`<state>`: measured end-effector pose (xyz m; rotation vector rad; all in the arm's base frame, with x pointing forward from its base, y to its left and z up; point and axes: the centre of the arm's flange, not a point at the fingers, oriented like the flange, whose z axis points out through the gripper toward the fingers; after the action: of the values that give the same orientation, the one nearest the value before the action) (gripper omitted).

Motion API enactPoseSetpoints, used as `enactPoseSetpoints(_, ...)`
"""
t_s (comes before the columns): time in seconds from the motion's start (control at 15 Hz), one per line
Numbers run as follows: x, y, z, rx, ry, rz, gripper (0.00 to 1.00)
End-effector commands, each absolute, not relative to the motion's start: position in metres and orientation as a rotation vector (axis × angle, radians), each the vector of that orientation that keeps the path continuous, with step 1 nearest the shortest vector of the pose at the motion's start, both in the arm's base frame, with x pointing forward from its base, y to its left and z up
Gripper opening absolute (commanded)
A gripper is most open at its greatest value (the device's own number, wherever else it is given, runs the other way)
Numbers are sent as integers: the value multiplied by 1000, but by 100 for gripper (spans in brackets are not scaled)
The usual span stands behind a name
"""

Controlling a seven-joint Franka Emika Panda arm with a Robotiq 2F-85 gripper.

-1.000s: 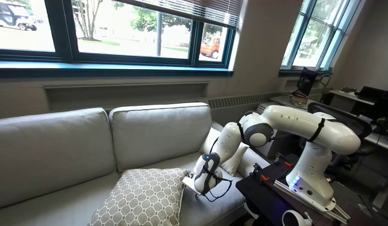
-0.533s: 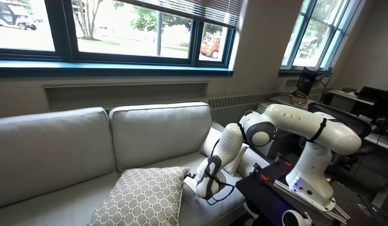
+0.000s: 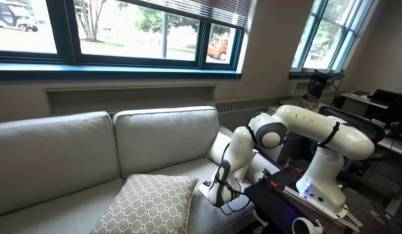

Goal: Move the small pillow to the right armrest, move the pillow in the middle of the sofa to the right

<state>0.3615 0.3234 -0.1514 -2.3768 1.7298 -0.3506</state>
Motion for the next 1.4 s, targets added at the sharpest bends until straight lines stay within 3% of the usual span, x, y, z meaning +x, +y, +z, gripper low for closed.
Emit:
enactPoseSetpoints(0.0,365,321,-120,-2332,1699,-402,100)
enactPoseSetpoints(0.47,405,371,-88,-2251,1523,-509,100)
enactPoseSetpoints(0.8,438,389,-127,-2206,1480,-518,100)
enactPoseSetpoints(1.07,435,364,-181,-2214,1529,-467,100)
enactPoseSetpoints(1.33,425,349,-173,-2211,1552,-424,100)
